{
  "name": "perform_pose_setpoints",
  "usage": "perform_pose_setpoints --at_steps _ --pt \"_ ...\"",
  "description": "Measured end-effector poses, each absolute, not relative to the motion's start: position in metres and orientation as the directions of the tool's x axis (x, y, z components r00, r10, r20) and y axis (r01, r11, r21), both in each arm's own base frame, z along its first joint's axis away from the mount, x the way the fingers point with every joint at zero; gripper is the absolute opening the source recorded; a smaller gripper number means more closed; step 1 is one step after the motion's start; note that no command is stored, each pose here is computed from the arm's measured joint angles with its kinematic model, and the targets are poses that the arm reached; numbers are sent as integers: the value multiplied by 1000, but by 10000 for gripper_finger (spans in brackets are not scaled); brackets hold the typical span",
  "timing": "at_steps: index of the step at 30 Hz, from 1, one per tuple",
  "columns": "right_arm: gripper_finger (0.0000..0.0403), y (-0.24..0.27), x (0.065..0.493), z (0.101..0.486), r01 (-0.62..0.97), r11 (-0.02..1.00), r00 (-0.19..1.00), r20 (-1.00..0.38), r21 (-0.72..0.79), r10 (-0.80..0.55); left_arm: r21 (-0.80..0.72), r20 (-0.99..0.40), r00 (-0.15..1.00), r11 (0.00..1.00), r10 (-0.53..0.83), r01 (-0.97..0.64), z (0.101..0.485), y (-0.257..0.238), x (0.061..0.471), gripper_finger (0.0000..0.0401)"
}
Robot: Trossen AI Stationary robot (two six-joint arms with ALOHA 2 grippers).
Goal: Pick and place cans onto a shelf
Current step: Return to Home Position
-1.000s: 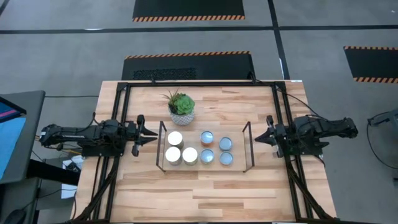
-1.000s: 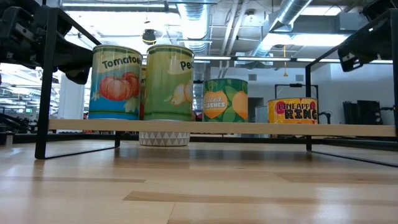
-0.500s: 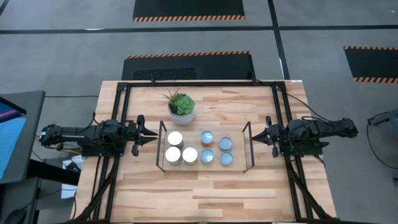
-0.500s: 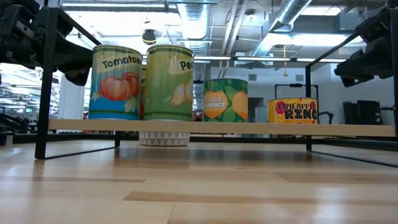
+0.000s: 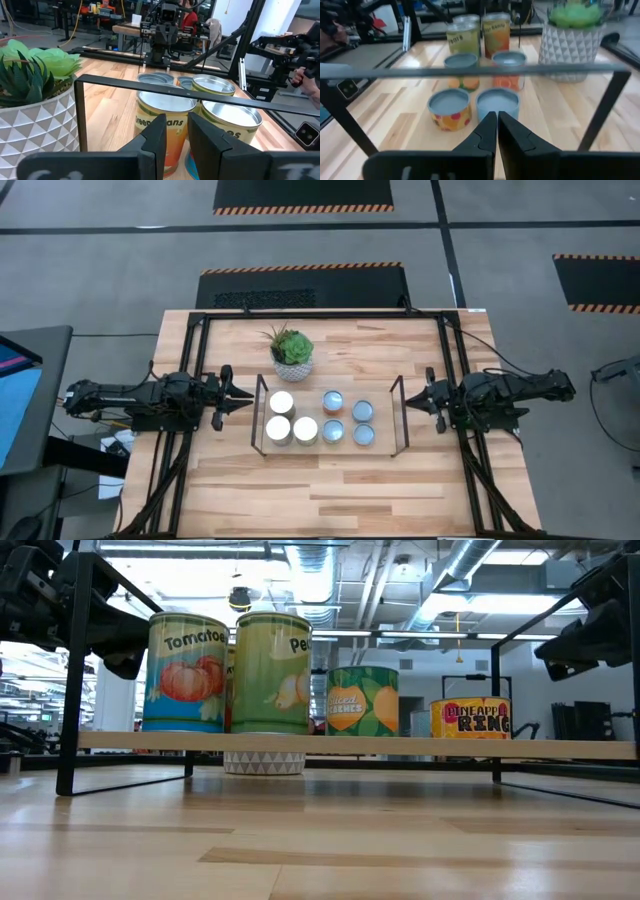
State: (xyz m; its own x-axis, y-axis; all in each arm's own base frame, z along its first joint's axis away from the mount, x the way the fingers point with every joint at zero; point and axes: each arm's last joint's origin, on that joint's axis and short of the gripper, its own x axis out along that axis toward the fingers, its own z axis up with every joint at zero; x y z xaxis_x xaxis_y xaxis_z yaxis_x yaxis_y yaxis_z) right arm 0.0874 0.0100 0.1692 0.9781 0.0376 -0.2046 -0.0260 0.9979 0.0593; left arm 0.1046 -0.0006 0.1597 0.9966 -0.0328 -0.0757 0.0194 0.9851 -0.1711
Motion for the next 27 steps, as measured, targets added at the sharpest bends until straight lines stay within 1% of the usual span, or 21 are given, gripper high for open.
perform_pose_setpoints --at_steps 3,8,11,14,17,20,23,27 --pt "43 10 85 174 -18 996 975 -220 92 38 -172 -76 997 985 -33 19 160 -1 105 68" --pt "43 8 74 197 -15 995 971 -234 102 39 -171 -77 996 985 -33 20 160 -1 105 68" --pt "43 8 72 207 -25 996 984 -175 89 40 -170 -78 996 985 -33 19 159 -1 105 68" --pt "43 8 76 205 -30 997 989 -142 77 40 -171 -79 996 985 -33 19 159 -1 105 68" --pt "43 9 82 191 -32 998 988 -146 60 41 -171 -79 996 985 -33 19 159 -1 105 68" --pt "43 10 87 190 -39 997 998 -48 65 43 -178 -79 996 984 -33 19 159 -1 105 68" --pt "43 10 88 193 -44 999 999 4 32 44 -186 -79 996 982 -33 18 159 -1 105 68" --pt "43 10 88 192 -44 998 999 -6 38 44 -205 -79 996 979 -34 17 159 -1 105 68"
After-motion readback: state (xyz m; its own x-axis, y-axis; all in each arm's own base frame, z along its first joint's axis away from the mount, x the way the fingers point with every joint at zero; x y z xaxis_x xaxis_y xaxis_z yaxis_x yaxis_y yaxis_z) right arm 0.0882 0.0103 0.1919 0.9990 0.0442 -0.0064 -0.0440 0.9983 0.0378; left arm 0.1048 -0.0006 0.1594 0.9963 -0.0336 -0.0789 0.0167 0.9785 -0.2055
